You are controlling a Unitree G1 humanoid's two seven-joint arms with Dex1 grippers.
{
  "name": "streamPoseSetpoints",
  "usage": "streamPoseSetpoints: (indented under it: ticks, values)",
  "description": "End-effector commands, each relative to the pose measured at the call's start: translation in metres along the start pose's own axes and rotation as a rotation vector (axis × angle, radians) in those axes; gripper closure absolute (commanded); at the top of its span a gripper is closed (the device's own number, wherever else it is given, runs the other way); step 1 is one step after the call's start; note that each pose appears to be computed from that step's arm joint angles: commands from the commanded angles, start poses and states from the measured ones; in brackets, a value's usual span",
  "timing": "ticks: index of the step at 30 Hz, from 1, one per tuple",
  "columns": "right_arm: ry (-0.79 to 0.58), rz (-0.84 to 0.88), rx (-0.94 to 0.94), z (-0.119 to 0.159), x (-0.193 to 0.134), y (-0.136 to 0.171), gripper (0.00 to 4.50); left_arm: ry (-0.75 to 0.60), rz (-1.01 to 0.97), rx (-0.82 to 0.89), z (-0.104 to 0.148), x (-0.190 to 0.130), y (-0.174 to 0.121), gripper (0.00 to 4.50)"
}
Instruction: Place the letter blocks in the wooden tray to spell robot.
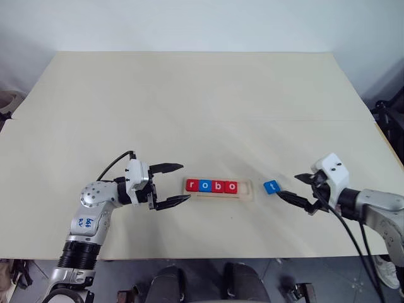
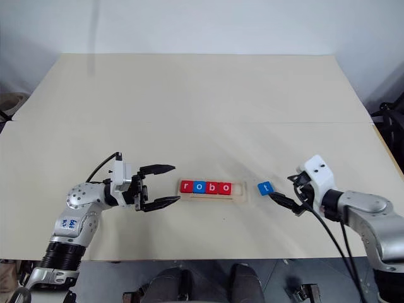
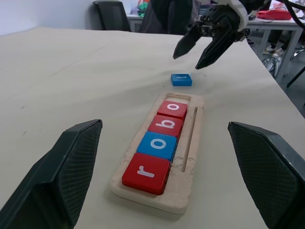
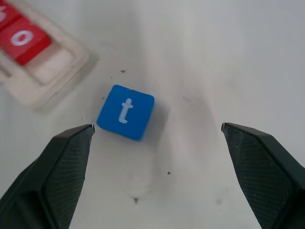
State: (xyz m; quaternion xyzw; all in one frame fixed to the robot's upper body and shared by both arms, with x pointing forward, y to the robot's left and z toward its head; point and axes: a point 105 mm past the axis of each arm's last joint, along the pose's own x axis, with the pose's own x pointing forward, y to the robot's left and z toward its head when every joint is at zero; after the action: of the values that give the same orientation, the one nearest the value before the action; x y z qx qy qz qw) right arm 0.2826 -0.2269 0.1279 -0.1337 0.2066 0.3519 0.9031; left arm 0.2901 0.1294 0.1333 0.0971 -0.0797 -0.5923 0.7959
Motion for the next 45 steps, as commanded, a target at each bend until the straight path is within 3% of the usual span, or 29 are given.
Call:
streamPoseSetpoints:
  ticks: [1,9,16,19,26,34,41,45]
  values:
    - [-0.016,0.144,-0.222,0.006,-0.001,-0.004,0.02,-0.01,0.018,0.062,0.012,-0.004,0.001,0.0]
    - [0.022,0.327,-0.432,0.007,0.024,-0.024,0.02,-0.01,0.045,0.071,0.014,-0.007,-0.001,0.0]
    - [0.063,0.431,-0.456,0.01,0.04,-0.032,0.02,0.001,0.053,0.07,0.016,-0.011,-0.008,0.0]
    - [0.065,0.466,-0.446,0.01,0.043,-0.031,0.59,0.006,0.054,0.069,0.017,-0.012,-0.009,0.0]
    - [0.035,0.489,-0.423,0.014,0.043,-0.028,3.0,0.011,0.066,0.071,0.017,-0.013,-0.009,0.0]
    - [-0.087,0.501,-0.381,0.041,0.037,0.001,3.04,0.009,0.065,0.068,0.016,-0.013,-0.007,0.0]
    - [-0.077,0.537,-0.398,0.05,0.046,0.031,3.04,0.006,0.051,0.063,0.015,-0.011,-0.007,0.0]
    - [-0.056,0.526,-0.415,0.05,0.056,0.033,3.04,0.004,0.048,0.063,0.016,-0.01,-0.007,0.0]
